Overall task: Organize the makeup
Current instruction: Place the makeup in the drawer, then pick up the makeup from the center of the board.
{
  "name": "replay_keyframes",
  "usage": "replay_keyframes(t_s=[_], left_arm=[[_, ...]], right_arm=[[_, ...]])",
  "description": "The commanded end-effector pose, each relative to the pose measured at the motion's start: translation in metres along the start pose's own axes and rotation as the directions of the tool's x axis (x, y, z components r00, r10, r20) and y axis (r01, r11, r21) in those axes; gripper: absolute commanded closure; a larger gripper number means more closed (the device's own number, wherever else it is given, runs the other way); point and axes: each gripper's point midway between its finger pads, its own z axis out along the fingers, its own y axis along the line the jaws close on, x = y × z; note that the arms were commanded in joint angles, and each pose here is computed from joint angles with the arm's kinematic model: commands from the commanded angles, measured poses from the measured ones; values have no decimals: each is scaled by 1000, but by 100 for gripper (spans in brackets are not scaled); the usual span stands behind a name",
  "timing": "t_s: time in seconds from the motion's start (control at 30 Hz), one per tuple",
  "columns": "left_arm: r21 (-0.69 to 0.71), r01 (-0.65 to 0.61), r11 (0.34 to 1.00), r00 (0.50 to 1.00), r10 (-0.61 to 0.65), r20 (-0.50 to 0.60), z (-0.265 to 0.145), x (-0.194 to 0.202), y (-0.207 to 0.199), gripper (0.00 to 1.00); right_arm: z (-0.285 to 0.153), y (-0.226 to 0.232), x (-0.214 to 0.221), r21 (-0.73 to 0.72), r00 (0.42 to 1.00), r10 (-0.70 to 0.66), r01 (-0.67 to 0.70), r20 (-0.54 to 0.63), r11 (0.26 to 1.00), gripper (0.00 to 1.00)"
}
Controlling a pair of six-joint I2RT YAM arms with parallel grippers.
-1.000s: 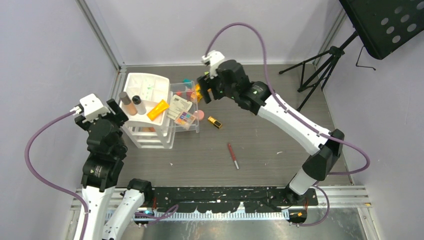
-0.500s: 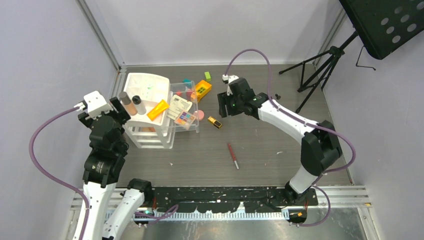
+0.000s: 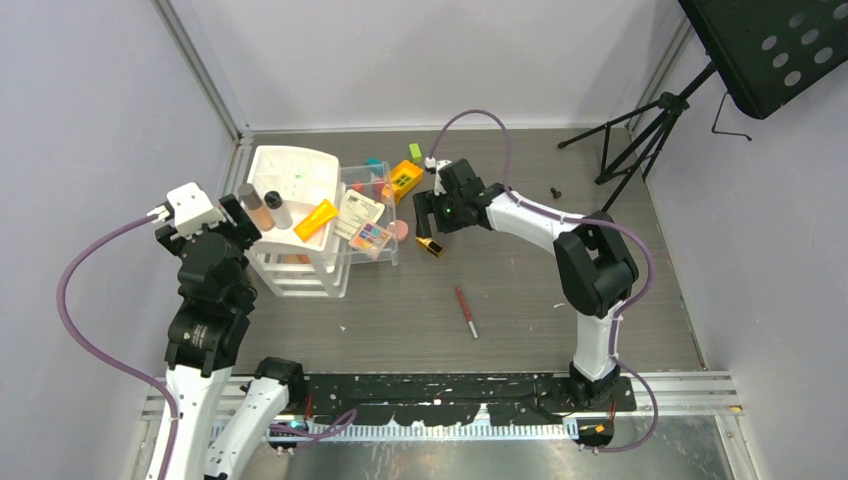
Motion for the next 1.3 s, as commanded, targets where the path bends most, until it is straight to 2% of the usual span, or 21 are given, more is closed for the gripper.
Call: replay_keyframes(t_s=[0.0, 0.2, 0.5, 0.67, 1.27], left_arm=[[5, 36, 999, 998, -36, 44, 0, -15, -1, 28], [5, 34, 999, 998, -34, 43, 0, -15, -1, 28], [9, 32, 999, 999, -33, 43, 0, -15, -2, 27], [9, 31, 999, 999, -32, 44, 0, -14, -2, 27], [13, 34, 999, 998, -35, 47, 0, -15, -2, 27]], right_arm=[[2, 21, -55, -70, 986, 17, -5, 165, 998, 11], [33, 26, -67, -96, 977, 65, -46, 203, 994, 10], [53, 40, -94, -73, 918, -4, 35, 396, 997, 9], [68, 45, -87, -88, 925, -6, 42, 380, 995, 9], [105, 58, -39, -35, 939, -141, 159, 313, 987, 9]])
